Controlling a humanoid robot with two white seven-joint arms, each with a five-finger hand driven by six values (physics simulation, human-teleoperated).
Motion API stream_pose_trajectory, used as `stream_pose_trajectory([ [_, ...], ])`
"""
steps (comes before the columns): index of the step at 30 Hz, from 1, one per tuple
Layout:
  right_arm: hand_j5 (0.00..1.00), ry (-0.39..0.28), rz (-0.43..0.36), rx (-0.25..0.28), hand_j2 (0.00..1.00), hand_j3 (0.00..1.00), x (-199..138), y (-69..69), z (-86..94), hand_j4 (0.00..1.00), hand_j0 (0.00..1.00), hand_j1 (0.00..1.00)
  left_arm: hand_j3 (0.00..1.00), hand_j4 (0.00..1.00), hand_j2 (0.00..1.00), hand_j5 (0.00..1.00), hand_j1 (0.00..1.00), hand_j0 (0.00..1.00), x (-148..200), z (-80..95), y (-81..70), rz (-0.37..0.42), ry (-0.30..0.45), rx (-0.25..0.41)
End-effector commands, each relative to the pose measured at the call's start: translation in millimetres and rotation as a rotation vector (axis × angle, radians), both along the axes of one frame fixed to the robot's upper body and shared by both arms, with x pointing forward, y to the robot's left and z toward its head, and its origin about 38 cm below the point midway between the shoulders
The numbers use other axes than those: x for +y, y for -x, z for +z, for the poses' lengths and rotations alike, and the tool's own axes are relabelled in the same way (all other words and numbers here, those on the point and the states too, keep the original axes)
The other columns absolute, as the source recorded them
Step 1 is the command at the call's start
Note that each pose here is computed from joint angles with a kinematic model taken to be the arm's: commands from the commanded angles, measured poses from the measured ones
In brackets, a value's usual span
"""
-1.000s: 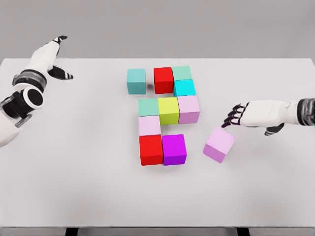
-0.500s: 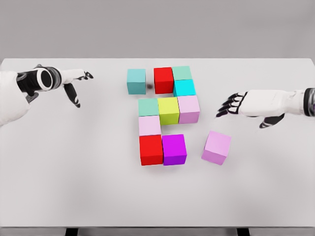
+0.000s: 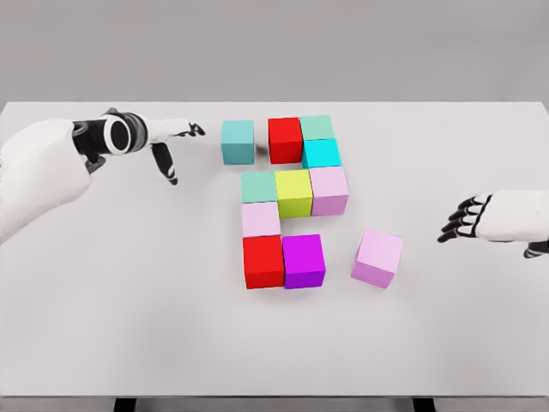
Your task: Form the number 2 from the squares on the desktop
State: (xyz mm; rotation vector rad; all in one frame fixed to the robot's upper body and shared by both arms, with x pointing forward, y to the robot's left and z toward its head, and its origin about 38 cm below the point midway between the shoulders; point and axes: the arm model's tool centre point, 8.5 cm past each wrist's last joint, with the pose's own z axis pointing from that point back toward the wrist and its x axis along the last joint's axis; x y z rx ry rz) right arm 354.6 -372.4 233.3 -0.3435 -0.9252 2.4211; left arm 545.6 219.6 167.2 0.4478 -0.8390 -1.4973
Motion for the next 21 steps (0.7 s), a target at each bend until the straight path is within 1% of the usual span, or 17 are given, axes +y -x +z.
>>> stream_pose_trajectory([
  [1,1.0,-0.002,0.028,0.009,1.0,1.0,9,3.7,-4.0,1.0,1.0,1.0,1.0,1.0,1.0,1.0,1.0,1.0,-6,-1.3,-1.1,-0.007,0.0,-0.001],
  [2,1.0,-0.002,0.032,0.009,1.0,1.0,11,3.4,-5.6,1.0,1.0,1.0,1.0,1.0,1.0,1.0,1.0,1.0,-8,-3.5,-2.3,-0.004,-0.004,0.002],
  [3,1.0,0.001,0.042,0.015,1.0,1.0,14,3.9,-11.5,1.0,1.0,1.0,1.0,1.0,1.0,1.0,1.0,1.0,-14,-5.9,-4.7,-0.008,-0.02,-0.004],
  [5,1.0,-0.011,0.054,0.018,1.0,1.0,20,2.9,-15.0,1.0,1.0,1.0,1.0,1.0,1.0,1.0,1.0,1.0,-24,-10.8,-6.7,-0.013,-0.026,-0.001],
  [8,1.0,-0.028,0.074,0.02,1.0,1.0,30,1.0,-19.8,1.0,1.0,1.0,1.0,1.0,1.0,1.0,1.0,1.0,-29,-10.8,-6.4,-0.021,-0.022,-0.002],
  [11,1.0,-0.038,0.083,0.019,1.0,1.0,35,-0.2,-20.9,1.0,1.0,1.0,1.0,1.0,1.0,1.0,1.0,1.0,-31,-11.3,-5.1,-0.028,-0.021,-0.002],
  [16,1.0,-0.05,0.096,0.011,1.0,1.0,42,-1.8,-19.4,1.0,1.0,1.0,1.0,1.0,1.0,1.0,1.0,1.0,-33,-8.3,-4.6,-0.052,-0.01,-0.007],
  [19,1.0,-0.059,0.108,0.008,1.0,1.0,47,-2.4,-19.1,1.0,1.0,1.0,1.0,1.0,1.0,1.0,1.0,1.0,-32,3.5,-4.8,-0.062,0.023,-0.017],
  [21,1.0,-0.06,0.111,0.005,1.0,1.0,48,-2.9,-18.1,1.0,1.0,1.0,1.0,1.0,1.0,1.0,1.0,1.0,-28,5.4,-0.6,-0.078,0.02,0.013],
])
